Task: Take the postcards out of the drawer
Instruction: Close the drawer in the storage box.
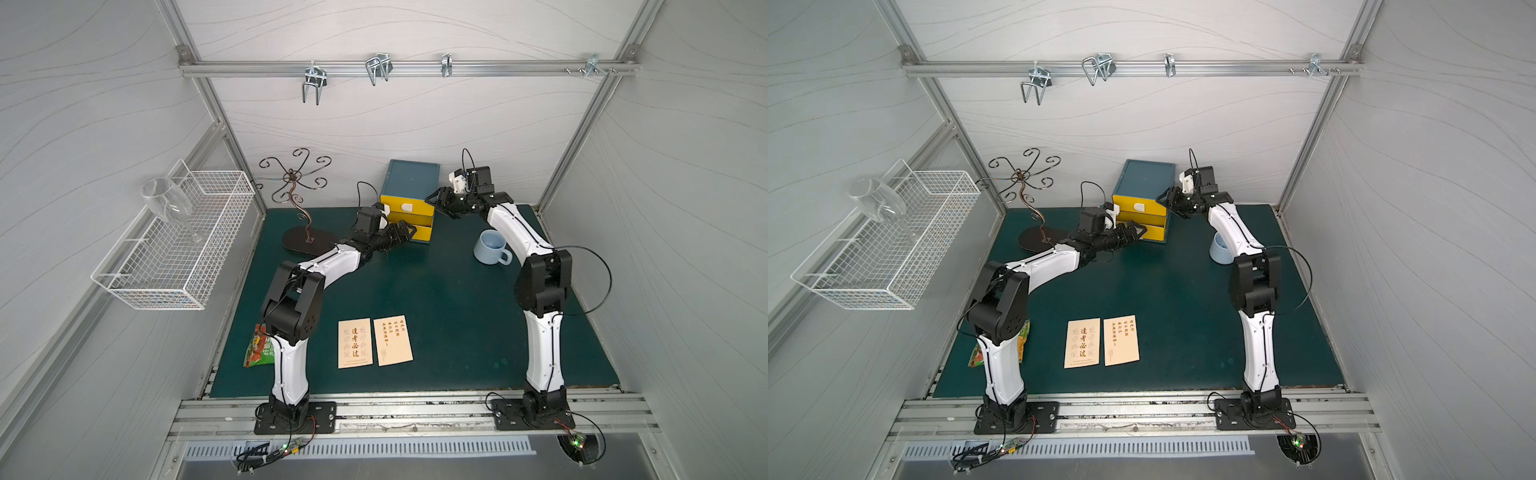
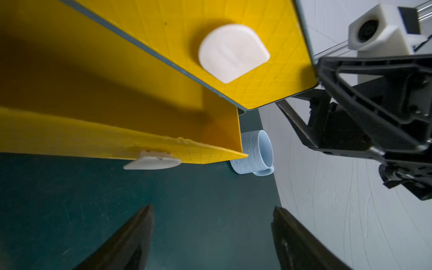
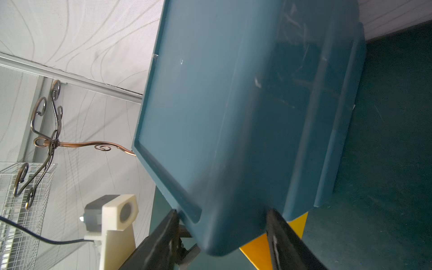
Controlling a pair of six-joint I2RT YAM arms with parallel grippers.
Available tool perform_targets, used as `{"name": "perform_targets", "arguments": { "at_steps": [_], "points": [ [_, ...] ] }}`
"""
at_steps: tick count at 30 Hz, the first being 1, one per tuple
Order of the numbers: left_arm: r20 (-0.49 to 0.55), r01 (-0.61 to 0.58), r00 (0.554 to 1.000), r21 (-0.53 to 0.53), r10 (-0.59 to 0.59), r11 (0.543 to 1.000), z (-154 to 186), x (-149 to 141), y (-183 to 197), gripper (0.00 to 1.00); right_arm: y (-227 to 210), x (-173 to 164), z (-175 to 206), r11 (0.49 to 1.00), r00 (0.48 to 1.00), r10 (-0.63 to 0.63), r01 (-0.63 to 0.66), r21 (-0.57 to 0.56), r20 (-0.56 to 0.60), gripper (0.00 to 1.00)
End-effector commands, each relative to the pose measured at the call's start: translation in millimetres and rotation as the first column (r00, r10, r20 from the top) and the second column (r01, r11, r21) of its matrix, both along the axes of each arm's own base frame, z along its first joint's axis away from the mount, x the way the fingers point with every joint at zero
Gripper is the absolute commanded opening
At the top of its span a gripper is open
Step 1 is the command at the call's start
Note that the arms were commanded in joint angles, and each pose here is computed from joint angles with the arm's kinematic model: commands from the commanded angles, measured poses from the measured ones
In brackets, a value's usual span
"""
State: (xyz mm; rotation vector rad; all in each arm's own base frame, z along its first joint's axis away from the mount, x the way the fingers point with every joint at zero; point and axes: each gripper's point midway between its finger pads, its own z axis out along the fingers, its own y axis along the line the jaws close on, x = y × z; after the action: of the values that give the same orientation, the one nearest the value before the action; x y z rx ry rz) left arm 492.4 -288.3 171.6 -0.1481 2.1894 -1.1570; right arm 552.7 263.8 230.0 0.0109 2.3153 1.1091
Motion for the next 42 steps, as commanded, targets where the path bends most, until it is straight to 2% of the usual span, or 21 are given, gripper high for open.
{"name": "perform_targets", "arguments": {
  "at_steps": [1,14,28,42],
  "points": [
    [0.005,-0.069,0.998,-0.067,0.070,0.995,10.0,8.9,8.7,0.84,-6.3,-1.5,-20.4,1.000,0.998,-0.018,0.017,-0.024,-0.052,0.61],
    [-0.075,-0.206,0.978,-0.227,0.194,0.952,-15.6,38.1,45.0,0.84,-7.0,-4.0,-21.3,1.000,0.998,-0.018,0.016,-0.026,-0.059,0.61],
    [-0.139,-0.250,0.964,-0.195,0.226,0.948,-42.2,37.0,52.0,0.83,-7.6,-4.4,-24.1,0.999,0.998,-0.021,0.019,-0.029,-0.065,0.61],
    [-0.159,-0.272,0.957,-0.196,0.243,0.942,-54.6,65.6,56.6,0.83,-7.3,-3.0,-27.3,0.999,0.997,-0.025,0.023,-0.028,-0.070,0.61]
  ]
}}
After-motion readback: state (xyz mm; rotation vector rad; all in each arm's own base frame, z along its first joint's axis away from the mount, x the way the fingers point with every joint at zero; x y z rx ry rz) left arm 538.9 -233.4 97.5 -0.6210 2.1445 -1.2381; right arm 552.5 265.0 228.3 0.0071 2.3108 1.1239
